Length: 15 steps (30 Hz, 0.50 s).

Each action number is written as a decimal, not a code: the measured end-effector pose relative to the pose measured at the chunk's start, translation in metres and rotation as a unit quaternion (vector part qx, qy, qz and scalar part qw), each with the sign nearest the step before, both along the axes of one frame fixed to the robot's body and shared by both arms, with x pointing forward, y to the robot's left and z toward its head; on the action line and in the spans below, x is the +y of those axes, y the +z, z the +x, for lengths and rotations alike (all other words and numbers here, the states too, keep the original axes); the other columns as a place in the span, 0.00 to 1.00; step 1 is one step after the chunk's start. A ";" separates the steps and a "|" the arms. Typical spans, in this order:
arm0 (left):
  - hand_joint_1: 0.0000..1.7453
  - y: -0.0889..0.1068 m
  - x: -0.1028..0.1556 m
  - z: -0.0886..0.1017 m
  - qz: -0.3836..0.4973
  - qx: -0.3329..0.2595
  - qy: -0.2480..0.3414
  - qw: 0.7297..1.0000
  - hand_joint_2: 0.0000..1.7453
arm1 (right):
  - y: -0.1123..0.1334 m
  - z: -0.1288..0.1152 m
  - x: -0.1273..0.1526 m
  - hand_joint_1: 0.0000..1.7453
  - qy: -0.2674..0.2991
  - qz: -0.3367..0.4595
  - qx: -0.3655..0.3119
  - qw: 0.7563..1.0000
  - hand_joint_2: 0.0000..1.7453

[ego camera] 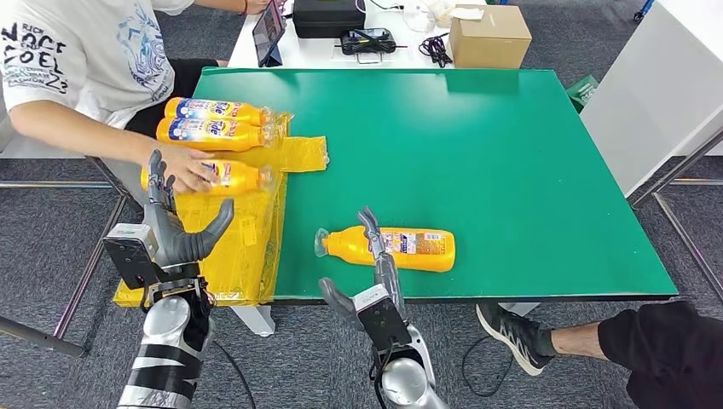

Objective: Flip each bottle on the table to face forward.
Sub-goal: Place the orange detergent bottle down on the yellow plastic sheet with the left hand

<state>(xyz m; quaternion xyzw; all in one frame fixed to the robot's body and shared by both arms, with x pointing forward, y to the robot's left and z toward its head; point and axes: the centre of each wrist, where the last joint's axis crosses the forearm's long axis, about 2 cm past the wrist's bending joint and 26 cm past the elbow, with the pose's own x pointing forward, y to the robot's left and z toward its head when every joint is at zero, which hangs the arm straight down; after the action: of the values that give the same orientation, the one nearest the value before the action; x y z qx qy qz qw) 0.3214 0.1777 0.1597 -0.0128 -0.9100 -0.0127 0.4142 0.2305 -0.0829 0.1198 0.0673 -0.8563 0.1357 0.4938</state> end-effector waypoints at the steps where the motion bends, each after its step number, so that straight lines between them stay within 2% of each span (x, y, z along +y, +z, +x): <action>1: 0.00 -0.001 0.000 0.000 -0.004 0.004 -0.005 1.000 1.00 | 0.000 0.000 0.000 0.00 -0.001 0.000 0.000 1.000 1.00; 5: 0.00 -0.005 -0.005 -0.003 -0.056 0.052 -0.058 0.995 1.00 | -0.001 0.001 -0.005 0.00 -0.015 -0.013 0.002 1.000 1.00; 8: 0.00 -0.014 -0.009 -0.012 -0.106 0.101 -0.105 0.984 1.00 | -0.003 0.005 -0.020 0.00 -0.035 -0.055 0.015 0.998 1.00; 11: 0.00 -0.027 -0.010 -0.023 -0.107 0.127 -0.115 0.979 1.00 | -0.008 0.013 -0.046 0.00 -0.063 -0.137 0.029 0.988 1.00; 15: 0.00 -0.043 -0.011 -0.039 -0.066 0.144 -0.105 0.982 1.00 | -0.008 0.034 -0.088 0.00 -0.096 -0.232 0.043 0.967 1.00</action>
<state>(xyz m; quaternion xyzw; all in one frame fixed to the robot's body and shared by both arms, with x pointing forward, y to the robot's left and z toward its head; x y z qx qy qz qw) 0.2824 0.1668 0.1167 -0.1375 -0.8332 0.0062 0.5355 0.2650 -0.1705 0.1115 -0.1257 -0.7818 0.2801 0.5427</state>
